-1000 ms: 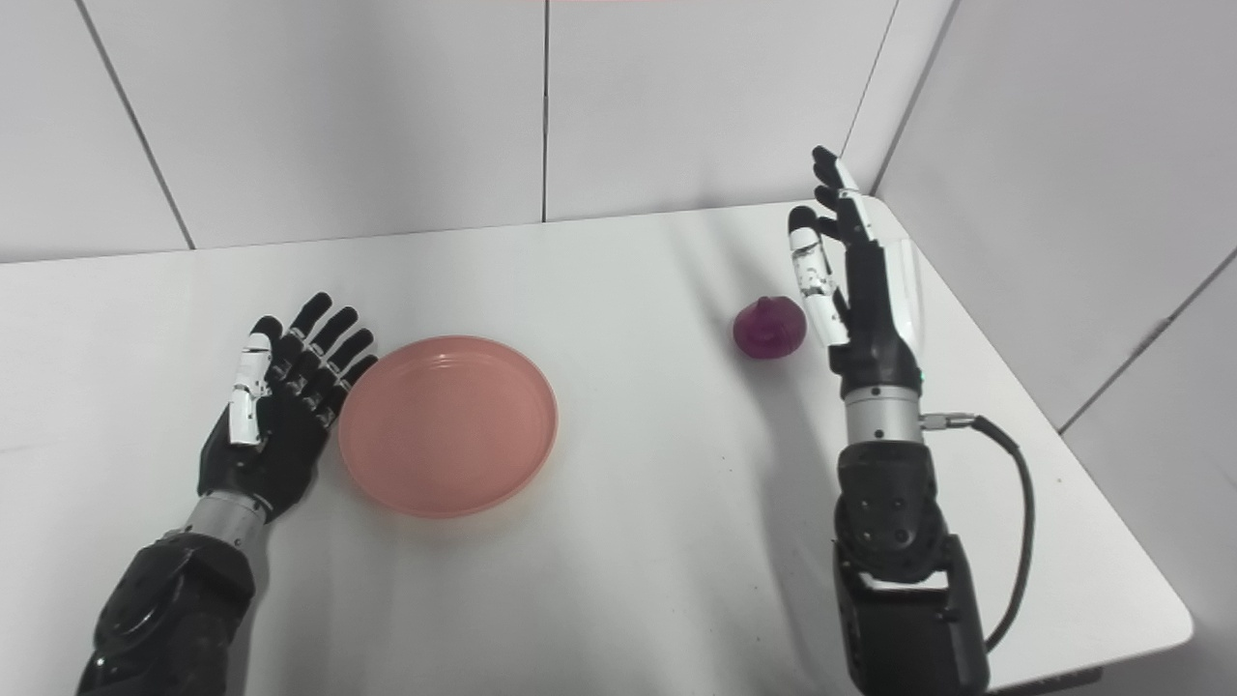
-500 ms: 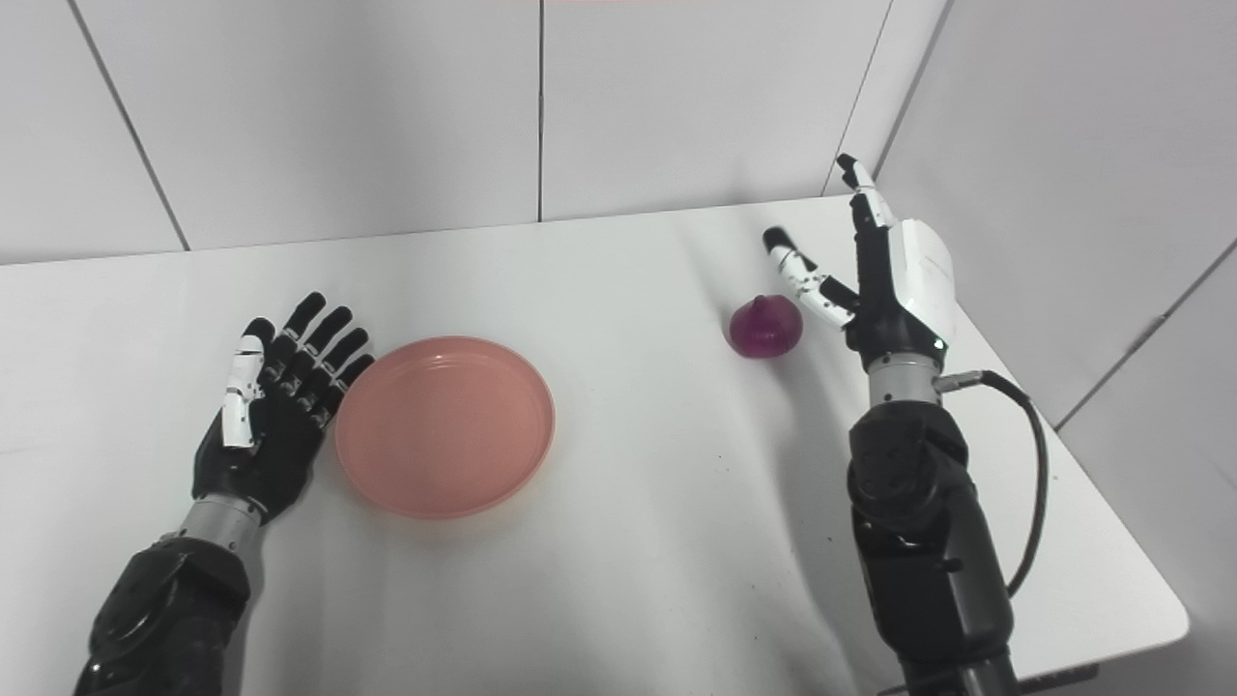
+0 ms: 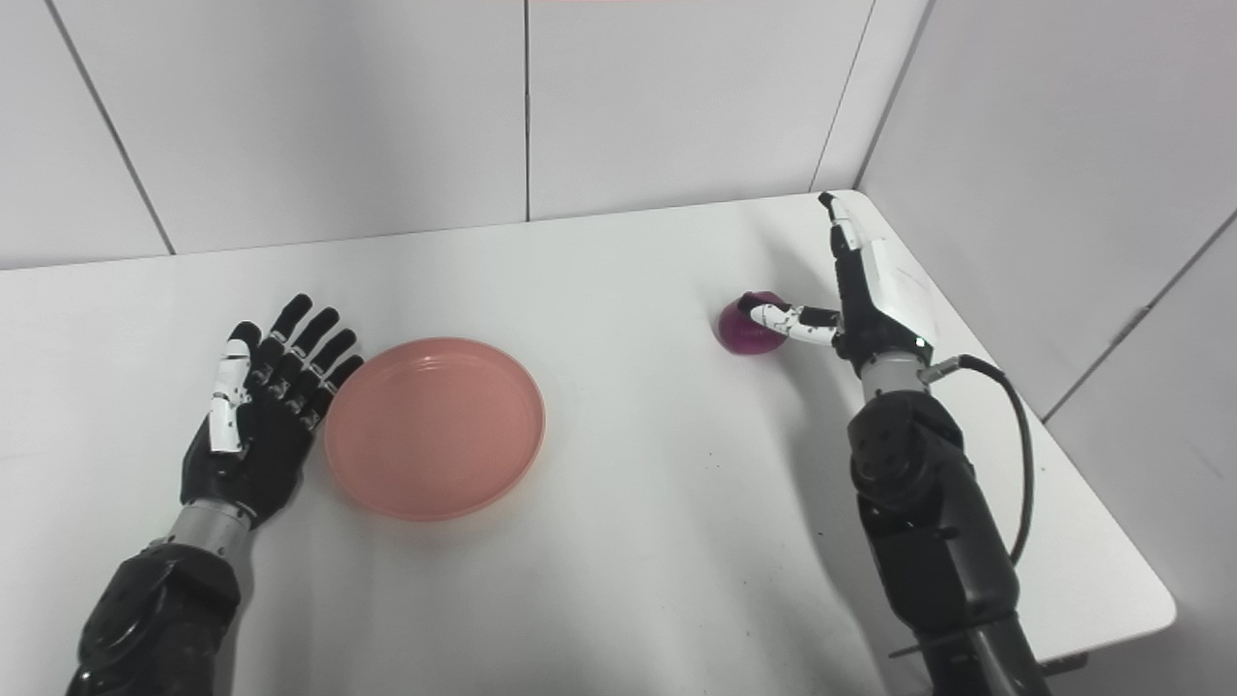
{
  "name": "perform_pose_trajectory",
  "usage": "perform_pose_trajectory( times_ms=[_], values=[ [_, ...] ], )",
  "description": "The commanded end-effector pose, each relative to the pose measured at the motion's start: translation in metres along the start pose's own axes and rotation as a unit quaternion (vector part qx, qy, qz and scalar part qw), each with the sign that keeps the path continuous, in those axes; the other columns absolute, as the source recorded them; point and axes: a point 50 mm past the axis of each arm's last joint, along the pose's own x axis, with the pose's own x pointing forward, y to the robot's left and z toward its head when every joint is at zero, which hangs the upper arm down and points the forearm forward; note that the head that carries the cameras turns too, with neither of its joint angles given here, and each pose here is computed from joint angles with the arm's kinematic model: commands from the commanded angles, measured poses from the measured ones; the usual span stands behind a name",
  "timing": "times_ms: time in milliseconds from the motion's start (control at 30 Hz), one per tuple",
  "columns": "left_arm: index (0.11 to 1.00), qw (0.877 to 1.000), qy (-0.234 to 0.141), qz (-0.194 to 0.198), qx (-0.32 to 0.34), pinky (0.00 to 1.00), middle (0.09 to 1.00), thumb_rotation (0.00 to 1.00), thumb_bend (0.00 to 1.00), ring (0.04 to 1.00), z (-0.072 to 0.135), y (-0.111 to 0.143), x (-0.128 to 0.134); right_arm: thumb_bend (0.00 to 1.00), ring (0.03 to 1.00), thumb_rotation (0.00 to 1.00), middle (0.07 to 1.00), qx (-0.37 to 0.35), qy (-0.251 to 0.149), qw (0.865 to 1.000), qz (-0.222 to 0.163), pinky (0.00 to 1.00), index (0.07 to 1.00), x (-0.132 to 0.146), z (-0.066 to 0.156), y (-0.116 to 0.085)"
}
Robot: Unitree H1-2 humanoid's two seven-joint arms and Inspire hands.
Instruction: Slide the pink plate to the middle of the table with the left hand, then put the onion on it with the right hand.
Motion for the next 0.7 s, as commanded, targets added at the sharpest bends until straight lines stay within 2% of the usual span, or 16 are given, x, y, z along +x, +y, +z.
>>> perform_pose_trajectory(
  times_ms=[0, 267, 667],
  values=[
    [0.931, 1.0, 0.015, 0.008, -0.001, 0.9, 0.936, 1.0, 0.46, 0.917, -0.007, 0.005, -0.004, 1.0, 0.925, 0.43, 0.969, -0.004, -0.014, 1.0, -0.02, 0.79, 0.969, 0.012, 0.008, -0.016],
    [0.936, 1.0, 0.015, 0.008, -0.005, 0.91, 0.94, 1.0, 0.46, 0.922, -0.008, 0.005, -0.005, 1.0, 0.931, 0.46, 0.973, -0.002, 0.005, 1.0, 0.017, 0.81, 0.982, 0.02, -0.001, -0.006],
    [0.935, 1.0, 0.017, 0.011, -0.003, 0.91, 0.938, 1.0, 0.46, 0.92, -0.009, 0.006, -0.006, 1.0, 0.942, 0.48, 0.971, 0.019, 0.004, 0.998, 0.06, 0.85, 0.974, 0.025, -0.007, 0.01]
  ],
)
